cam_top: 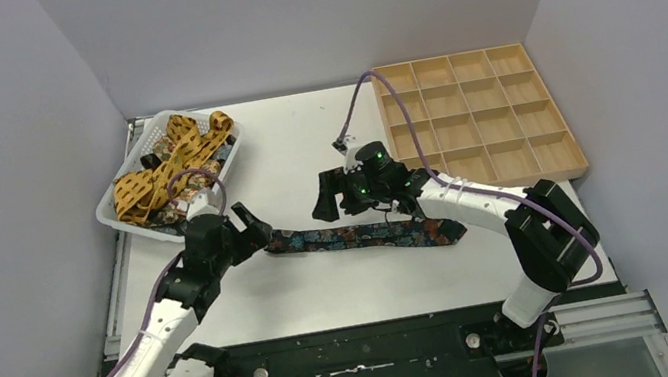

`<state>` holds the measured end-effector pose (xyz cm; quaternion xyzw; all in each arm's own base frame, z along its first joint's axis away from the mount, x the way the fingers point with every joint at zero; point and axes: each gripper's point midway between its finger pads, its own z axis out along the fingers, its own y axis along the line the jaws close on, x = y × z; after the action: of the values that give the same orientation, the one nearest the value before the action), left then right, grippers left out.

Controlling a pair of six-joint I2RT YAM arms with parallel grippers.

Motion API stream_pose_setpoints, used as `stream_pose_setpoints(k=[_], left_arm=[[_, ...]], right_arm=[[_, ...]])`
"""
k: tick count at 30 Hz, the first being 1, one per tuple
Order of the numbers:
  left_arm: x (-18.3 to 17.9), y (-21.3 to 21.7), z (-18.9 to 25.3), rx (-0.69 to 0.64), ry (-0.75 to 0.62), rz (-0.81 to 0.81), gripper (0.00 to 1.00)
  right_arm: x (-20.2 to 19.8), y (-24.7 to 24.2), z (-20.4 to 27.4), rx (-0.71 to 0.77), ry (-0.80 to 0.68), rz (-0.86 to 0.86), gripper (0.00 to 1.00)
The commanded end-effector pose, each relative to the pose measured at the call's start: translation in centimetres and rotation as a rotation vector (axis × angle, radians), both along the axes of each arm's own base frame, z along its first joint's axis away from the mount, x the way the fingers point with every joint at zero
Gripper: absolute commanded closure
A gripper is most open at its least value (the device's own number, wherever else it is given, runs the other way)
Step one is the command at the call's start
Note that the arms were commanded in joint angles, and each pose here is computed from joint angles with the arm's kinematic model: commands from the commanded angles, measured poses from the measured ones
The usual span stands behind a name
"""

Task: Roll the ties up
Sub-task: Roll the tie at the center of the board.

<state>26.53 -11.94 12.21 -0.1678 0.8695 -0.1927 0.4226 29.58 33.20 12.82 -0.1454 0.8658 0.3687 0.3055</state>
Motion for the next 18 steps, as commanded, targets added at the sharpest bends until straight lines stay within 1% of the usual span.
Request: stream_pose_setpoints(k=[1,7,12,18], left_arm=[[-0.1,0.5,1.0,-0.102,-0.017,0.001,0.17],[-0.6,2.4,-0.5,-0.172,0.035,0.067,0.15],[-1.0,3.8,-1.7,-0.207,0.078,0.134,0.15],[-1.4,4.8,-1.9,-0.250,0.075,0.190,0.15]], right_arm=[[0.9,1.0,0.8,-0.077,-0.135,0.047,0.14],[1.1,1.7,1.2,-0.103,-0.180,0.078,0.14],[1.3,2.2,1.8,-0.119,-0.251,0.105,0.13],[1.8,3.5,2.0,-0.156,-0.350,0.163,0.09]])
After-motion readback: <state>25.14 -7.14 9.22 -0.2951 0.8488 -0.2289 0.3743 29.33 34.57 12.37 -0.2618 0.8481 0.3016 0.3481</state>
